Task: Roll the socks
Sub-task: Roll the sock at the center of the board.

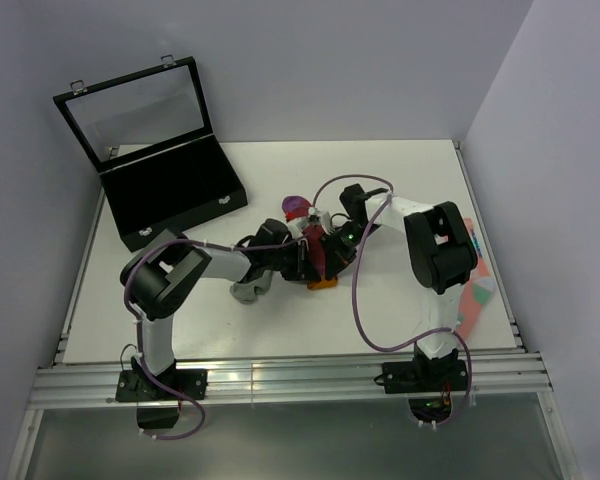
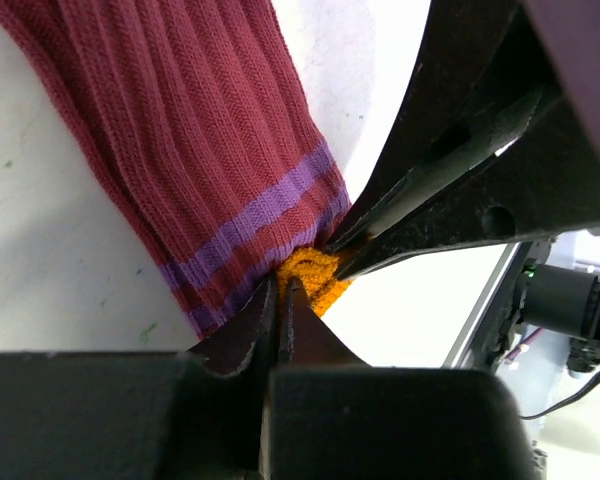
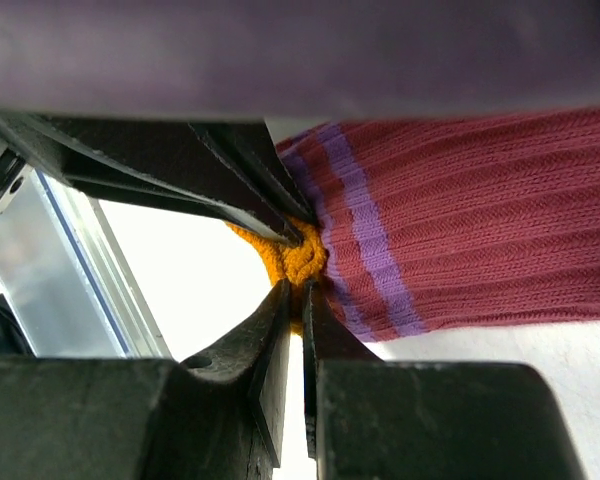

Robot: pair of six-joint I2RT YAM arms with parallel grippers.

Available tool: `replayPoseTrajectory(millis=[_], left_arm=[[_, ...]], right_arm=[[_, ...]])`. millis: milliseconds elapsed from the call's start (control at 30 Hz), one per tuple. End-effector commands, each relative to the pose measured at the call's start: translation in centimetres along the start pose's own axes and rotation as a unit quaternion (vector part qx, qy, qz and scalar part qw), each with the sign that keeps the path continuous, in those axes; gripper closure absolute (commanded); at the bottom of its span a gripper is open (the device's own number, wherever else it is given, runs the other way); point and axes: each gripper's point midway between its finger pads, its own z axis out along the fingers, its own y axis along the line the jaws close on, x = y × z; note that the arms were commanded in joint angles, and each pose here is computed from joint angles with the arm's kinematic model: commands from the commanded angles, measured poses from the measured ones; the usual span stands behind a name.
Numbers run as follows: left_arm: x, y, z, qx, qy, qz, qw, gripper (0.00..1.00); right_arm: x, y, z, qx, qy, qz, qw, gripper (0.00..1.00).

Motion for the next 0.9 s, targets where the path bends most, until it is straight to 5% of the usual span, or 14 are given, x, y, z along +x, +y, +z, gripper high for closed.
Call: replayPoseTrajectory(millis=[0, 467, 867], left_arm=[[2.6, 3.5, 0.6, -0.079, 0.04, 0.018, 0.996, 1.0], [5.6, 5.0, 0.6, -0.17, 0.121, -0.152, 0.966, 1.0], [5.5, 4.2, -0.7, -0.205, 0.157, -0.171, 0.951, 1.0]], right_arm=[[3.2, -4.8, -1.1, 0.093, 0.039, 0.142, 0.985, 0.97], [1.3, -4.0, -4.8, 0.158, -0.042, 0.07, 0.984, 0.51], [0.3, -2.2, -8.1, 0.169, -0.1, -0.003, 0.981, 0.51]])
